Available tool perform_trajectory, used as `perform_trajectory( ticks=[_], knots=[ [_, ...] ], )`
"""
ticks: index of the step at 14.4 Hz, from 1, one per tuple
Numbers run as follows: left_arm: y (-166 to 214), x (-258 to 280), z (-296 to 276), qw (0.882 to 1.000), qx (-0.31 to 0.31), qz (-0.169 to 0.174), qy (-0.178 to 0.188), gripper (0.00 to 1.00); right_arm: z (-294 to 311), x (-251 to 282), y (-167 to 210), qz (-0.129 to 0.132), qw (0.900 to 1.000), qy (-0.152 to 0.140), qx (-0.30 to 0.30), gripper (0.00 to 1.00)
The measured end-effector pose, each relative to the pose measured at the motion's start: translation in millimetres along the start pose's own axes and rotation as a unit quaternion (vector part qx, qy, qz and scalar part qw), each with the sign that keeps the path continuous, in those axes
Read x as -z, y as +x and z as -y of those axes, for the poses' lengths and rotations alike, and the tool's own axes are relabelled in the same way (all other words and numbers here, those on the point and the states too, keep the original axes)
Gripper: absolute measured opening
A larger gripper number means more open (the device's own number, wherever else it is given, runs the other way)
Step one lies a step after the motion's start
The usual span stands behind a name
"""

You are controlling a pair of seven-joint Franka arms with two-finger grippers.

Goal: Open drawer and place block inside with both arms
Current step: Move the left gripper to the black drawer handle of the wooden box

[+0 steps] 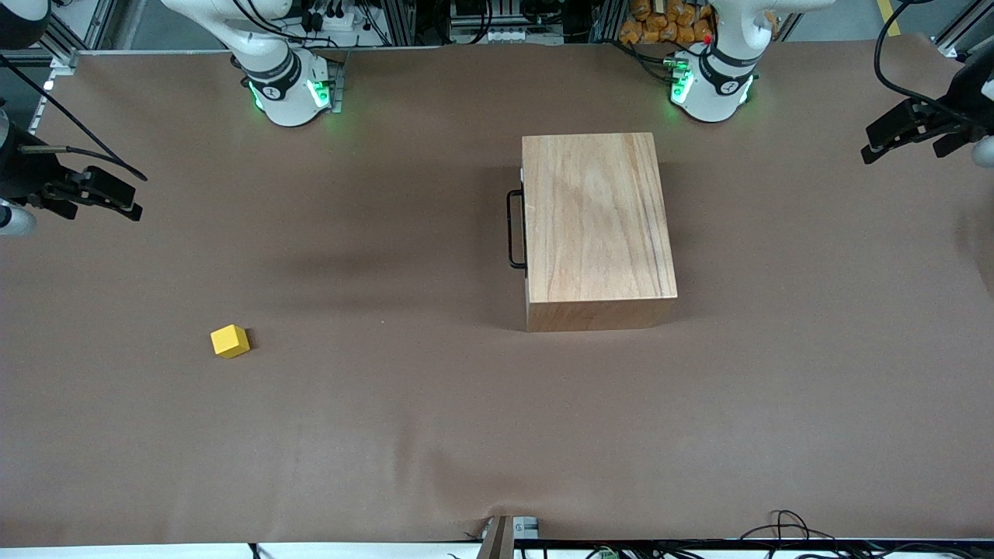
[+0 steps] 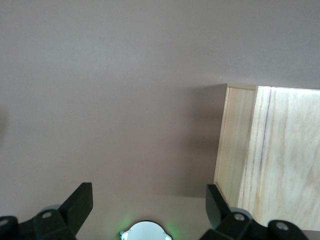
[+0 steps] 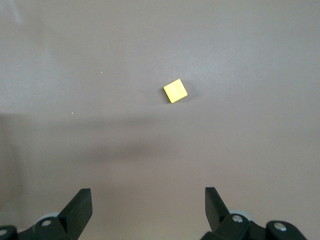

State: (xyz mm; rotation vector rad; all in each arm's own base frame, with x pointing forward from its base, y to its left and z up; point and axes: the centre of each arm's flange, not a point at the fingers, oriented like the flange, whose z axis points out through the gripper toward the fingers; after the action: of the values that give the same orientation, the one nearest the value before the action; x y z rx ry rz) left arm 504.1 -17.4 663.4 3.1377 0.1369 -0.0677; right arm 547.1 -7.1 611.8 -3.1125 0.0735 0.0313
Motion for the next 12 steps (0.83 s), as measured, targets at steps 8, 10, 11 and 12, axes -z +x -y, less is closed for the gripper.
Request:
perform_trajectory(
  ticks=[8, 10, 11, 12],
  knots=[
    [1, 5, -16, 1.000, -0.015, -0.006, 0.001, 1.00, -16, 17, -12, 0.030, 0.999, 0.000, -0.013, 1.00],
    [2, 2, -22, 1.000, -0.020, -0.004, 0.002, 1.00, -18, 20, -13, 0.029, 1.000, 0.001, -0.006, 1.00],
    [3, 1, -22, 1.000, -0.019, -0.003, 0.002, 1.00, -18, 20, -12, 0.030, 1.000, 0.001, 0.001, 1.00],
    [4, 0, -21, 1.000, -0.018, -0.001, 0.003, 1.00, -18, 19, -12, 0.031, 1.000, 0.001, 0.005, 1.00]
  ],
)
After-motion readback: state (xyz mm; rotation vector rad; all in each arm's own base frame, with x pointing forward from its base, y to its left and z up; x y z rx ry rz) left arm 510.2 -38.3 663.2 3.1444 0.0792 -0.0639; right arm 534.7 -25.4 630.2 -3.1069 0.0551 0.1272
